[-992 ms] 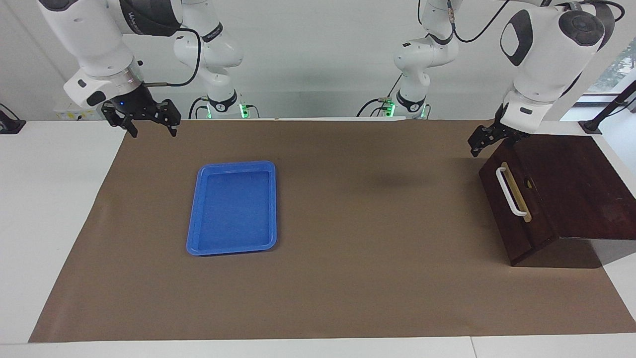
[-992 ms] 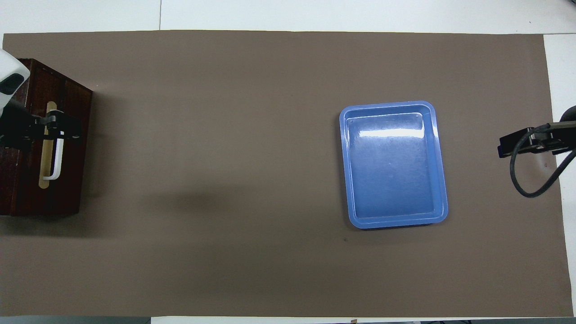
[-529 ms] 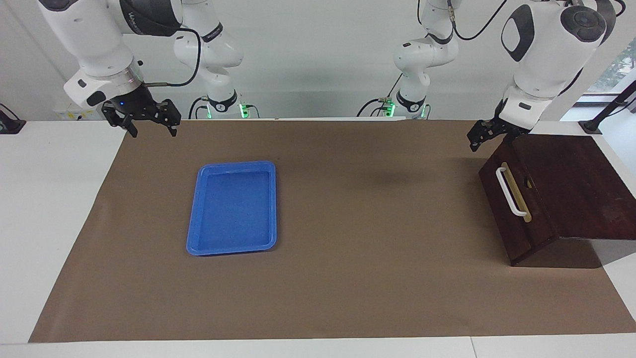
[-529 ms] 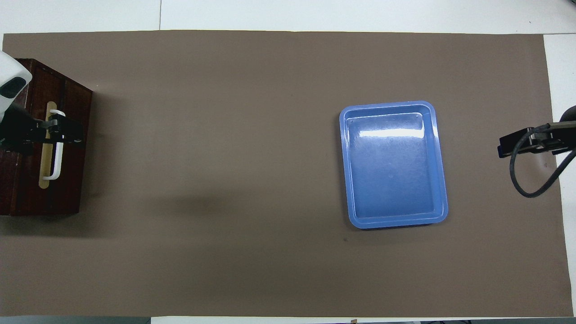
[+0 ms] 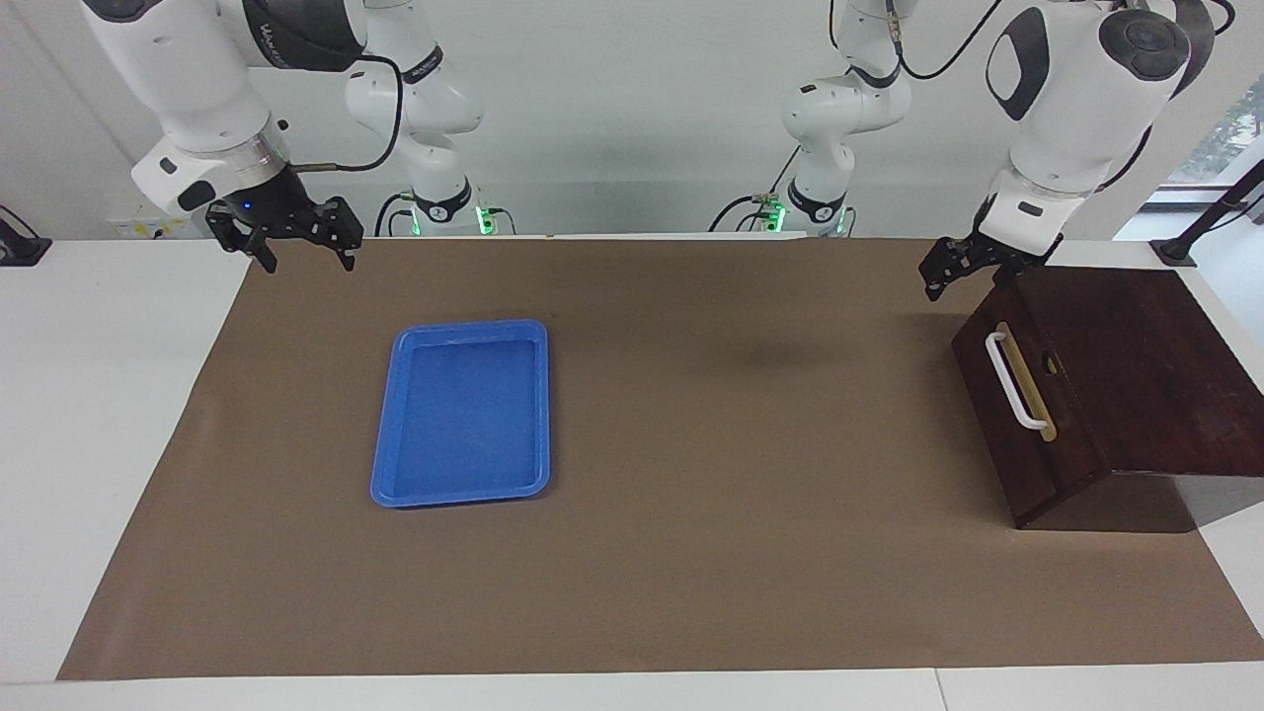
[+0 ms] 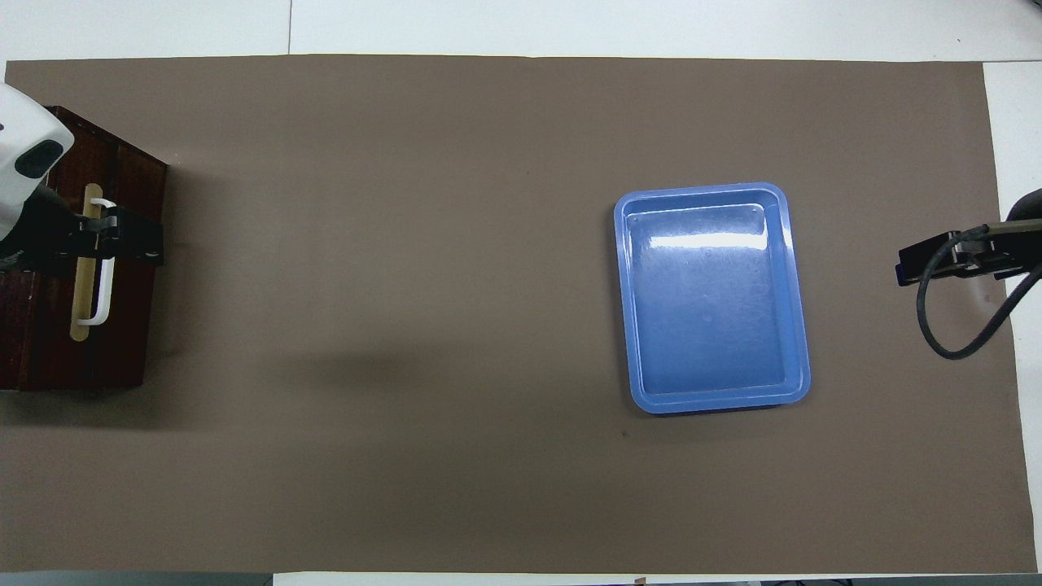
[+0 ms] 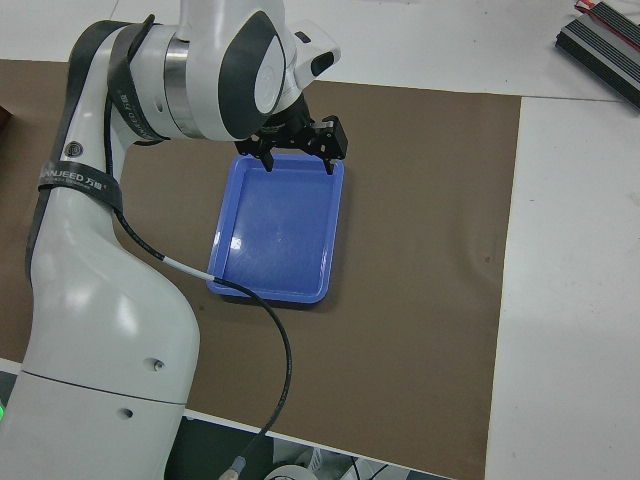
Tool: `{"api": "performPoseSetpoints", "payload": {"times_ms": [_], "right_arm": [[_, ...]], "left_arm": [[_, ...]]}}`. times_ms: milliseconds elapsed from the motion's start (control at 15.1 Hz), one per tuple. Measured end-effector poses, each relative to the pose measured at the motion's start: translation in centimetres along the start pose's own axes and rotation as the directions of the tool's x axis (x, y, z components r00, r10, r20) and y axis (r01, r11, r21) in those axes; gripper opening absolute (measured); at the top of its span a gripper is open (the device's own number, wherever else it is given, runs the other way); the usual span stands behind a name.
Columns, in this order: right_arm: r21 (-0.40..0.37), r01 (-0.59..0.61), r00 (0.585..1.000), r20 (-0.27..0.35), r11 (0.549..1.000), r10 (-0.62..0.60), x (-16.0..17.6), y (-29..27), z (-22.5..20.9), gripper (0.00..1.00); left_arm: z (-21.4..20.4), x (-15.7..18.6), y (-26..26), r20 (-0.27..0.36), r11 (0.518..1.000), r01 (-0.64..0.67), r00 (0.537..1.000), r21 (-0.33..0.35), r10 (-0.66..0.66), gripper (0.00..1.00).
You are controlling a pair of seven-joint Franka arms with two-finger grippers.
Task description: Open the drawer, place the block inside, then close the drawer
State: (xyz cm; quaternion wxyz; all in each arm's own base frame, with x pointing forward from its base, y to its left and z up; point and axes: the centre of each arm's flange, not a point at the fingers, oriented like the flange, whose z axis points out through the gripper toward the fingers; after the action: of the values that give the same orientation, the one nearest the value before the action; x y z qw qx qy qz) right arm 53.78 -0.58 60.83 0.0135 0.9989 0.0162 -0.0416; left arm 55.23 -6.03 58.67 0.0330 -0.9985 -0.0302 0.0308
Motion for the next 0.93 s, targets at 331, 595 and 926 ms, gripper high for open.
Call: {"api": "performPoseSetpoints", "payload": {"times_ms": [331,595,926], "right_arm": [[0.003,0.0,1.0,0.0,1.0,0.0,0.0,0.0,0.0,1.0],[0.007,0.001,1.0,0.0,1.0,-0.001,0.0,-0.1,0.0,1.0],[0.007,0.001,1.0,0.0,1.0,-0.001,0.0,-0.1,0.0,1.0]], "left_arm": [[-0.1,-0.3,1.1,0.0,1.0,-0.02,1.0,0.002,0.02,1.0],[-0.3,-0.6,0.9,0.008,1.0,-0.019,1.0,0.004,0.019,1.0],[-0.2,-0.9,1.2,0.029,0.999,-0.025,0.999,-0.027,0.025,1.0]]}}
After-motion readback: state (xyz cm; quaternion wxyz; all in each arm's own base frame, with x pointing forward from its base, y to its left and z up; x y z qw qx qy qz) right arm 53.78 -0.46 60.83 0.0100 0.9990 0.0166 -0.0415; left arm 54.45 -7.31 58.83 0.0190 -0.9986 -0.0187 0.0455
